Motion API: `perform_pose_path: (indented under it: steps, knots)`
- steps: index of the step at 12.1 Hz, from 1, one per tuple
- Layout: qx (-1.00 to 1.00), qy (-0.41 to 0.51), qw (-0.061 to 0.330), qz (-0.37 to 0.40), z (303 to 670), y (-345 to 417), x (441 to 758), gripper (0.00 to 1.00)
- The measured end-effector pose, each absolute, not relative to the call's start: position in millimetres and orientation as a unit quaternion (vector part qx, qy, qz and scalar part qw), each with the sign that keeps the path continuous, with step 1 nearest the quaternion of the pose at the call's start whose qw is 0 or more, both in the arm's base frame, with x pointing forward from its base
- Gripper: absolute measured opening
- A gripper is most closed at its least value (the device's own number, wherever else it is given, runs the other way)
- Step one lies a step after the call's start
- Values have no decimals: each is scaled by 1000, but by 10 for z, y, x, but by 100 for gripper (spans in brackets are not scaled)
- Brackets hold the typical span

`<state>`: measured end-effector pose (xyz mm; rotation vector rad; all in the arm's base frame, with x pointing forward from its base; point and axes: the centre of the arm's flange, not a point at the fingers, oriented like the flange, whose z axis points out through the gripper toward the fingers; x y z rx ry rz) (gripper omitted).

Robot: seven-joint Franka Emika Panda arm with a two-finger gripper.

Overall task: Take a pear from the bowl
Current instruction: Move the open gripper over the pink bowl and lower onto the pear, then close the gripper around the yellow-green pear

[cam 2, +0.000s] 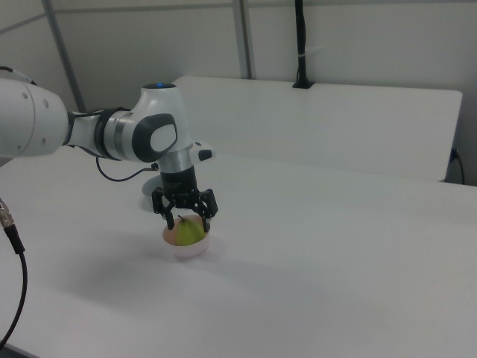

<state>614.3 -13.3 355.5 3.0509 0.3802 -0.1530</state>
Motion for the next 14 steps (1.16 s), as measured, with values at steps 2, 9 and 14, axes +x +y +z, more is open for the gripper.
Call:
perform_pose_path:
  steps: [2,9,14]
  knots:
    - [990,129,32,-48,3481,-62,6165,95]
    - [990,128,32,-42,3368,-6,6206,93]
    - [990,129,32,-45,3333,6,6207,89]
